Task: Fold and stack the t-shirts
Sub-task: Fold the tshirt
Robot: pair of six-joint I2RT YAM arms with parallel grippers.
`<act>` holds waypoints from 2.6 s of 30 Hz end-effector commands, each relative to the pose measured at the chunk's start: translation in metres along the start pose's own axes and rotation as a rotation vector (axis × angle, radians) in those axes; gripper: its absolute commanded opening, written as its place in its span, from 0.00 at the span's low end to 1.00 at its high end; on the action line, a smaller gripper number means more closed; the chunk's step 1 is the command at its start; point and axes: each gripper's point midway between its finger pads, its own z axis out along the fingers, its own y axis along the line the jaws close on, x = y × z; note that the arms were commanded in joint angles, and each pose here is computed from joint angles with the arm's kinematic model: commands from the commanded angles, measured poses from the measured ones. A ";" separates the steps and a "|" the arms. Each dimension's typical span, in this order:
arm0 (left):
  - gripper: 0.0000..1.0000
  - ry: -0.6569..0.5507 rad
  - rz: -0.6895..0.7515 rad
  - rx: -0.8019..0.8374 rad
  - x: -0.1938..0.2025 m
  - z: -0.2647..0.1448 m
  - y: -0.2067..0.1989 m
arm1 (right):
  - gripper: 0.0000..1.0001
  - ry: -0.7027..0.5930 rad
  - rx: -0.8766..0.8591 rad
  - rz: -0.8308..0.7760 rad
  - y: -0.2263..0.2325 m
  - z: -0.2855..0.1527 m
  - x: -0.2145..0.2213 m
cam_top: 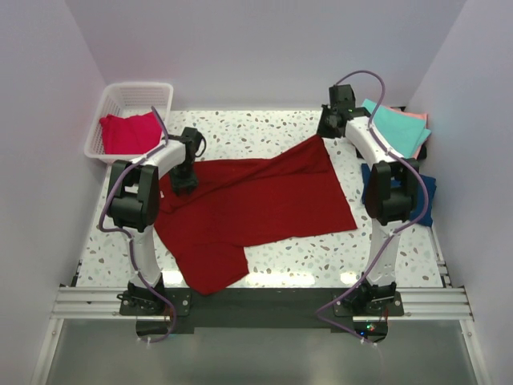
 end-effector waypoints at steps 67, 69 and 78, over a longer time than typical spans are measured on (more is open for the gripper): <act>0.41 0.172 0.087 -0.048 0.066 0.038 0.015 | 0.20 0.373 0.446 0.008 -0.108 -0.043 0.157; 0.41 0.159 0.086 -0.051 0.064 0.034 0.018 | 0.30 0.349 0.444 0.018 -0.108 -0.047 0.151; 0.42 0.065 0.084 -0.019 0.044 0.009 0.020 | 0.36 0.180 0.314 0.035 -0.067 -0.052 0.100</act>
